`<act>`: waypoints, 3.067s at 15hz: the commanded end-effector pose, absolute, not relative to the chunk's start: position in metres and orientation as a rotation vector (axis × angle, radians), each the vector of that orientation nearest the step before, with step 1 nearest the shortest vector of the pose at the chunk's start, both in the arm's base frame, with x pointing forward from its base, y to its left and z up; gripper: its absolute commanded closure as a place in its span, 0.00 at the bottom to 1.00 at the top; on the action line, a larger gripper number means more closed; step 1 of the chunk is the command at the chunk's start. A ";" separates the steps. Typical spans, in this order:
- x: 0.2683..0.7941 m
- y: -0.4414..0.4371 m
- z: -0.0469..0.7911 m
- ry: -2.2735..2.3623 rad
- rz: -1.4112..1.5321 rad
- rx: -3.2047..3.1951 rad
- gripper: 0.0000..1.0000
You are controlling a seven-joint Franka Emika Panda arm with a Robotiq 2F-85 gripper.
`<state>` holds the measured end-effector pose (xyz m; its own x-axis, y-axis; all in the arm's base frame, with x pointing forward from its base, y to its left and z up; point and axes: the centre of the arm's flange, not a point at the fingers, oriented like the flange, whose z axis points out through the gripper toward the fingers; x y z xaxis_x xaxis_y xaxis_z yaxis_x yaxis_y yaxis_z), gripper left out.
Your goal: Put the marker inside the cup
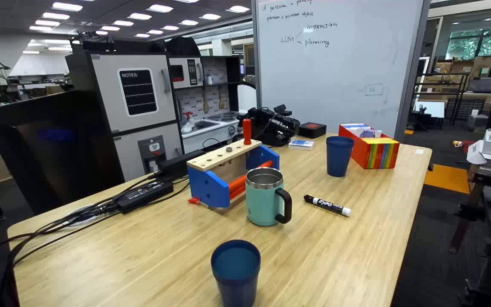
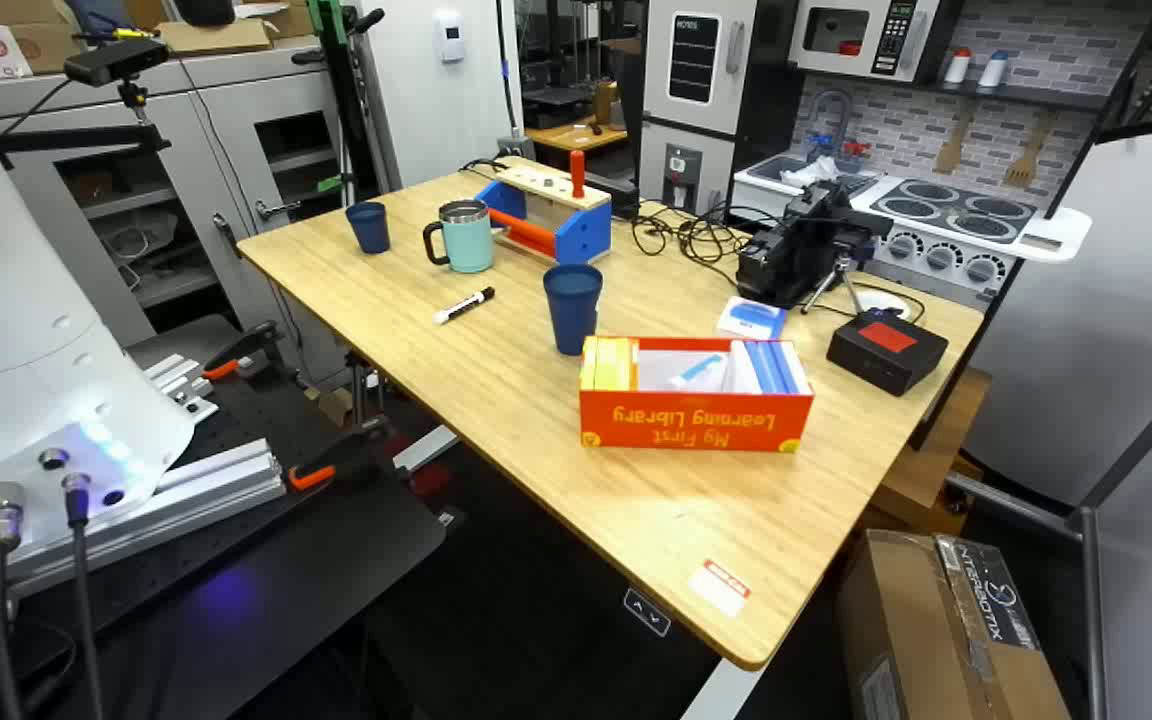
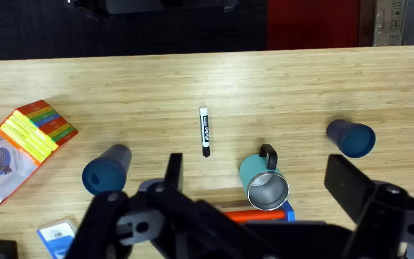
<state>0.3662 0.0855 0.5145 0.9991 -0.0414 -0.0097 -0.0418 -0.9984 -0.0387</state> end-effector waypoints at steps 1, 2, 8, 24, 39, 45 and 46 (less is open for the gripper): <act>0.366 0.086 0.515 0.065 0.012 -3.102 0.00; 0.366 0.086 0.515 0.064 0.012 -3.102 0.00; 0.390 0.068 0.494 -0.046 0.054 -3.052 0.00; 0.521 0.082 0.240 0.091 0.331 -2.901 0.00; 0.530 0.076 0.168 0.291 0.411 -3.031 0.00; 0.514 0.094 0.119 0.333 0.310 -3.133 0.00; 0.511 0.093 0.109 0.331 0.293 -3.139 0.00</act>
<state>0.5170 0.0937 0.1273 0.9529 -0.1968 -0.2309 -0.1976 -0.9801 0.0198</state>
